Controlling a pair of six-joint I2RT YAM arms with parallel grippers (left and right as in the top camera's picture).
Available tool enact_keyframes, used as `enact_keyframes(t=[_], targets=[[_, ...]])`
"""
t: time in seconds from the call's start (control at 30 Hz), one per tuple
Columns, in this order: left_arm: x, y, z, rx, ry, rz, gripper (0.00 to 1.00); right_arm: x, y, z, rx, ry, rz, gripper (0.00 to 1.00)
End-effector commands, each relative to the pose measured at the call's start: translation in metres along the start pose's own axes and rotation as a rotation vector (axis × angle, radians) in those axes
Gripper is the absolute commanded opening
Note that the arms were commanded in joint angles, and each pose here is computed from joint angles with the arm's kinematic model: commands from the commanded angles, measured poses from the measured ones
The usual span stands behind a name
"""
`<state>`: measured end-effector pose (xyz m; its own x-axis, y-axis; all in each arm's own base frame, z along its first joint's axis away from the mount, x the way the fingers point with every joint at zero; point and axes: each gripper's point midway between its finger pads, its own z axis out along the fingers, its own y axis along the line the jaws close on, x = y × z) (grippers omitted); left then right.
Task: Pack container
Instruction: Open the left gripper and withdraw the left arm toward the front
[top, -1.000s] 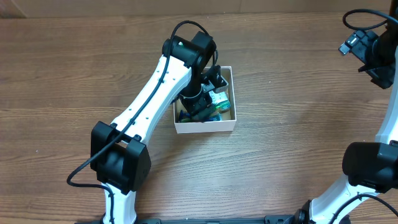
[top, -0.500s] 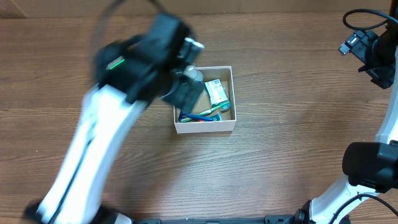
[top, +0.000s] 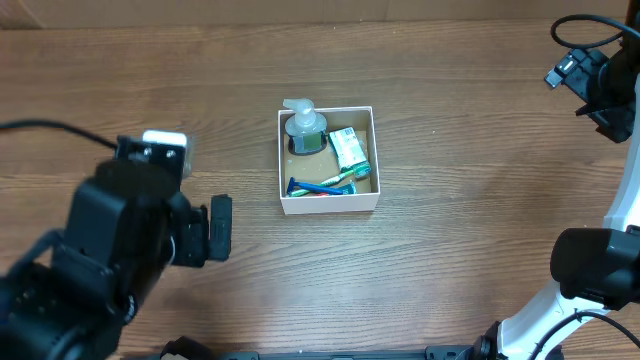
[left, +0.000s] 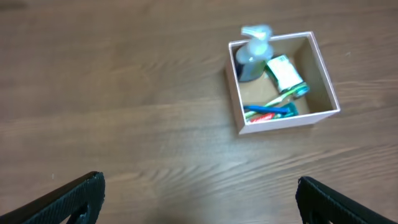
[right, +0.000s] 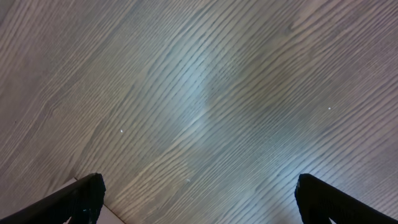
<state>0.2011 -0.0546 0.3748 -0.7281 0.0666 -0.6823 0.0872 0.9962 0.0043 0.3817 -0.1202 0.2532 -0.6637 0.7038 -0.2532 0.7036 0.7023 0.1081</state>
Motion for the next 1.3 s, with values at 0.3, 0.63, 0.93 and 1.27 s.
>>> enact_keyframes(t=[0.3,0.63,0.93,1.27], targets=[[0.077,0.021,0.043,0.07,-0.324,-0.253,1.0,0.0,0.002,-0.006,-0.011,-0.015,0.002,1.0],[0.119,0.005,0.136,0.063,-0.283,-0.24,1.0,0.0,0.002,-0.006,-0.011,-0.016,0.002,1.0],[0.167,0.006,0.189,0.012,-0.18,-0.189,1.0,0.0,0.002,-0.006,-0.011,-0.016,0.002,1.0],[0.201,0.009,0.215,-0.02,-0.107,-0.131,1.0,0.0,0.002,-0.006,-0.011,-0.015,0.002,1.0]])
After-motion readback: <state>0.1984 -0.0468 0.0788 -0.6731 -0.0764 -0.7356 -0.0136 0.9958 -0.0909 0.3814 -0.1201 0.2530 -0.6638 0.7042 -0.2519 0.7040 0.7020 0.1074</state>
